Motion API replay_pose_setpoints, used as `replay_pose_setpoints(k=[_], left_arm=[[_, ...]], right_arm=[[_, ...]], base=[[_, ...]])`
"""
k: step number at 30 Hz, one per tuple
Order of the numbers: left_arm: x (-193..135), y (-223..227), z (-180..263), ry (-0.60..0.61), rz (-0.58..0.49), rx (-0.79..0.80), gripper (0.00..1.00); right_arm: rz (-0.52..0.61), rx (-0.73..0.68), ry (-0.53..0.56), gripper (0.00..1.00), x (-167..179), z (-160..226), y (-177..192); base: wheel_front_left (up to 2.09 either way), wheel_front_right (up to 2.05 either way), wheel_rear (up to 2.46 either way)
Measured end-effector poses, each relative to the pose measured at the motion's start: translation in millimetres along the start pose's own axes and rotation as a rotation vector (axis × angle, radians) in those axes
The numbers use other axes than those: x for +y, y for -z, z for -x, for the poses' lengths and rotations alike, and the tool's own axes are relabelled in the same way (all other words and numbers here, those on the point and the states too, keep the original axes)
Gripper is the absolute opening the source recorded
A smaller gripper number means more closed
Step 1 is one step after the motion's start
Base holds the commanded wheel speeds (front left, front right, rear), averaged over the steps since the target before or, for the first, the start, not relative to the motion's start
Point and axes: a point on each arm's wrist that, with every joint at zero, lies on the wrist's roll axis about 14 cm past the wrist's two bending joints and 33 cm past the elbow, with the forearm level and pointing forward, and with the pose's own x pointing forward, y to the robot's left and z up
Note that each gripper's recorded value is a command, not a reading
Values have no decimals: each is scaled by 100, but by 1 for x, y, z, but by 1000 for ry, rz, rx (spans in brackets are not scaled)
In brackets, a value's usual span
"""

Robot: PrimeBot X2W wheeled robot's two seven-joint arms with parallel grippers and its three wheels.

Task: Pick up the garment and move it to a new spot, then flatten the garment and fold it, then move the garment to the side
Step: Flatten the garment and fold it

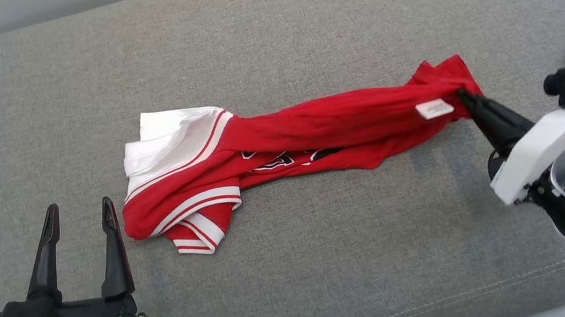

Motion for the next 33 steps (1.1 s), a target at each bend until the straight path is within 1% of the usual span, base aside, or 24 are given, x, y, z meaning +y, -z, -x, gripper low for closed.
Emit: replay_pose_setpoints(k=[1,4,6,9,11,15,16,17,20,22,27,33], left_arm=[[-1,1,-1,3,2,1,100],[-2,1,-4,9,2,-1,100],[-2,1,-7,12,2,-5,100],[-4,1,-9,14,11,-6,100],[-4,3,-10,15,12,-3,100],[2,8,-7,-5,10,13,100],[4,10,-6,-12,11,19,100],[5,11,-6,-15,14,23,100],[7,15,-5,-23,14,33,100],[8,16,-5,-26,12,35,100],[5,13,-7,-10,11,26,100],[-2,9,-12,16,6,11,100]], right_arm=[[-28,-7,7,0,-5,-4,-4],[-28,11,29,0,-15,-13,-5],[-53,29,41,0,-22,-24,-3],[-38,72,55,0,-31,-41,4],[-4,98,69,0,-38,-52,10],[5,123,82,0,-44,-71,22],[0,114,86,34,-45,-75,24],[-12,109,91,100,-46,-78,25],[-43,92,108,100,-49,-84,32],[-45,79,124,100,-54,-84,34],[-106,2,152,100,-62,-77,25],[-160,-87,179,100,-70,-45,24]], base=[[0,0,0],[0,0,0],[0,0,0],[0,0,0],[0,0,0],[0,0,0],[0,0,0],[0,0,0],[0,0,0],[0,0,0],[0,0,0],[0,0,0]])
